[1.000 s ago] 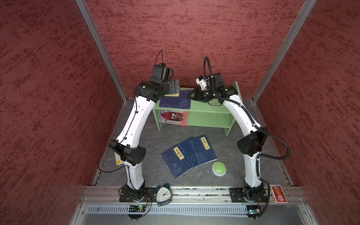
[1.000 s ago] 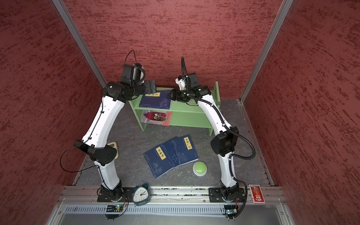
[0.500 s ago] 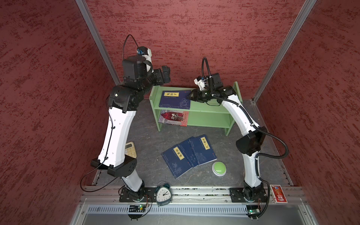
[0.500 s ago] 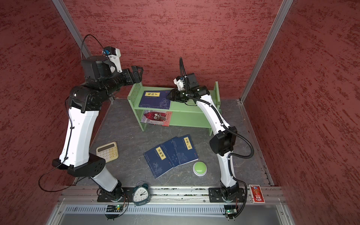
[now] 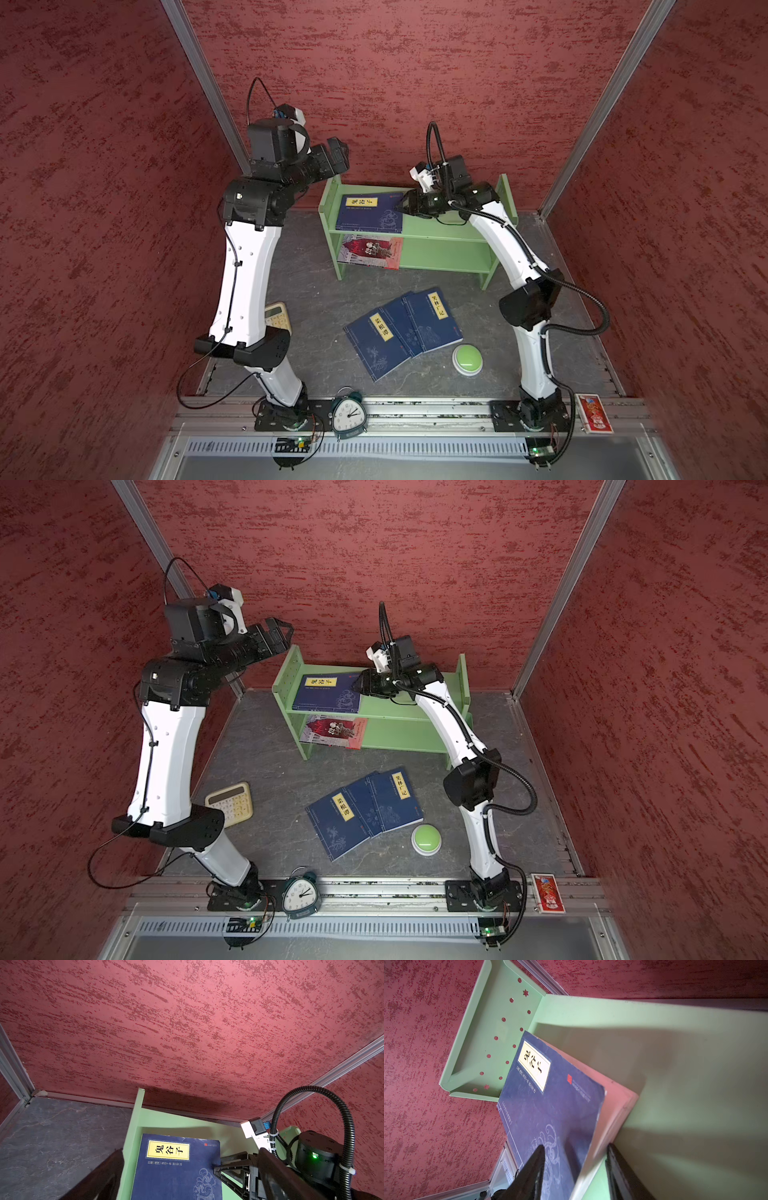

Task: Stacking books/files
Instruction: Move the book to the bookshelf.

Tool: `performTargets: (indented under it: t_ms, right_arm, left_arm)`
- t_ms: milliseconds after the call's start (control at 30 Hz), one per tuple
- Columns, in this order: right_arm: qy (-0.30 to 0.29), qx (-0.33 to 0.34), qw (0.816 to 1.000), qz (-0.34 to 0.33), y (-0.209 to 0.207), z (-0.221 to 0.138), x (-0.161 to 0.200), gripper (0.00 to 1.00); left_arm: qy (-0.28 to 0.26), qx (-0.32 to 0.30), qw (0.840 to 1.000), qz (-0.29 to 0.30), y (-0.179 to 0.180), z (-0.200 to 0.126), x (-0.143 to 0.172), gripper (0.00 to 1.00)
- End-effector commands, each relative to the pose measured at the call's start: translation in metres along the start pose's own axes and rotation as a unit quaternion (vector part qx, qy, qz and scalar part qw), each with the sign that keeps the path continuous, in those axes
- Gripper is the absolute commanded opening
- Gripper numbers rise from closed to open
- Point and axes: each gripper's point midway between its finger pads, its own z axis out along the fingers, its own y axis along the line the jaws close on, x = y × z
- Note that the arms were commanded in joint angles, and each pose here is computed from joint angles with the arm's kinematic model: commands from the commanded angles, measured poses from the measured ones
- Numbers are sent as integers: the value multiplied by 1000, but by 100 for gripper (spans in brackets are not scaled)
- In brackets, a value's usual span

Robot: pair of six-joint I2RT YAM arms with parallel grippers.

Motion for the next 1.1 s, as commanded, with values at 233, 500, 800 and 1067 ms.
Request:
performTargets:
  t_ms: [233,500,800,1067]
  right_arm:
    - [20,8,999,23,-2,16,12,50]
    - [17,9,999,26,1,19,12,50]
    - [10,5,1000,28,4,22,9,50]
    - [8,6,999,32,4,23,8,51]
  left_arm:
    - [22,11,1000,-18,4,3,10,99]
    - [29,24,999,-15,1,-3,18,99]
    - [32,28,999,-10,2,-7,23,99]
    - [41,30,999,-11,4,-7,30,99]
